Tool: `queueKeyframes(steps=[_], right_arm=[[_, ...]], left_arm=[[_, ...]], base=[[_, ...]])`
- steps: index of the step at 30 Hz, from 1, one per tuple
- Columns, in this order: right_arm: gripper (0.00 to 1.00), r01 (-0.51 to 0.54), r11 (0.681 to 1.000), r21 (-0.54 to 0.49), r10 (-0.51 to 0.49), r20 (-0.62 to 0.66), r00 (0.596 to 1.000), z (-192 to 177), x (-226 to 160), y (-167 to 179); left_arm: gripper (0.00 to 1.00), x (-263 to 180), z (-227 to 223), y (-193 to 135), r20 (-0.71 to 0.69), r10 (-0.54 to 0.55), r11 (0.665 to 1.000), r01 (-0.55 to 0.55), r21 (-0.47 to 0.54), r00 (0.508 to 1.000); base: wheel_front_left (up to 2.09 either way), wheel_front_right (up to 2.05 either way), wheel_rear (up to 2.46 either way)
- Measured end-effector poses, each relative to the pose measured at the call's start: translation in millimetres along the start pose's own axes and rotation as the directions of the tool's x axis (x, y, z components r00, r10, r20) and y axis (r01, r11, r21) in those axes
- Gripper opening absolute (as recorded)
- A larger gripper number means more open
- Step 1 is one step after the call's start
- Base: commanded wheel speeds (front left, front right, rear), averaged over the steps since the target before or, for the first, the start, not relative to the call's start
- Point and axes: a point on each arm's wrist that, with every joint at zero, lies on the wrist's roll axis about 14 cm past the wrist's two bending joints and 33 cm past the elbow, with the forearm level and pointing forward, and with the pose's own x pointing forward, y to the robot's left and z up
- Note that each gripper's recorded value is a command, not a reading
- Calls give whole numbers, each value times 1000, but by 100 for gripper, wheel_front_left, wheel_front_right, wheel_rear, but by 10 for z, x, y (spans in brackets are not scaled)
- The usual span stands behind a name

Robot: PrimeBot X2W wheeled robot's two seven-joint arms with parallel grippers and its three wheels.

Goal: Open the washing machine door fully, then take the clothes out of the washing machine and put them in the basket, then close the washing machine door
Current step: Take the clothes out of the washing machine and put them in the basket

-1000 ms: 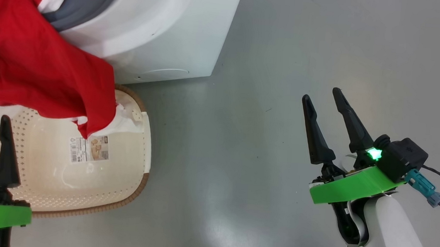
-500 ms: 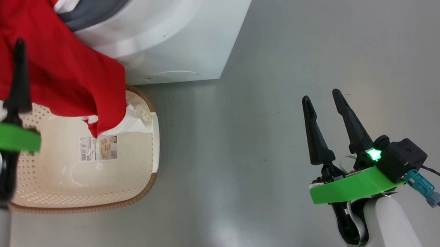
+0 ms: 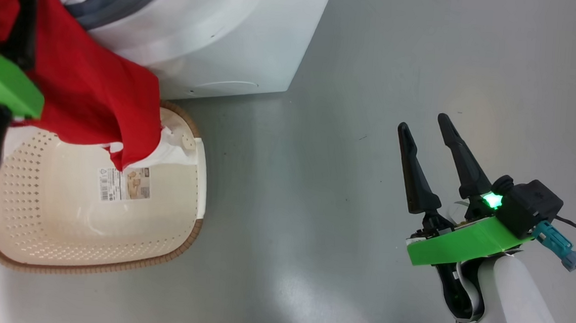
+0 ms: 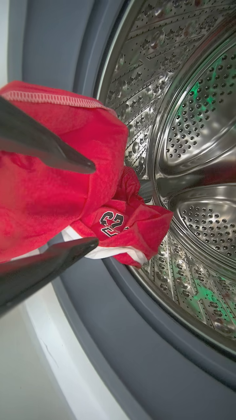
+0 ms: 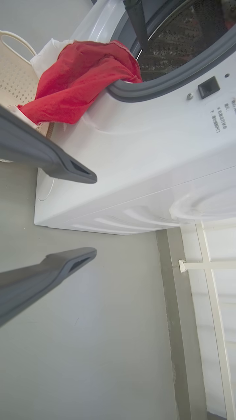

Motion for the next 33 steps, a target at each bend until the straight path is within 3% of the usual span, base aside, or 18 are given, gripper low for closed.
queueKeyframes(steps=[11,25,26,28,29,33], right_arm=[[100,10,1000,0,-10,-18,1000,-82,9,-45],[100,20,1000,-6,-20,-11,1000,-67,44,-101],[100,21,1000,-7,-21,-10,1000,-64,42,-106],[100,22,1000,-7,-22,-8,1000,-57,41,-111],[100,22,1000,-8,-23,-8,1000,-57,41,-112],[100,23,1000,-8,-23,-7,1000,-54,42,-113]], left_arm=[[100,316,-288,60,-134,5,1000,-9,-24,991],[100,540,-451,85,-178,16,999,-23,-38,984],[58,545,-461,85,-179,16,999,-24,-41,984],[9,555,-473,82,-178,15,999,-22,-38,984],[0,559,-470,78,-176,14,999,-21,-41,984],[0,546,-518,86,-180,14,998,-24,-54,984]], base=[[0,0,0],[0,0,0],[0,0,0],[0,0,0],[0,0,0],[0,0,0]])
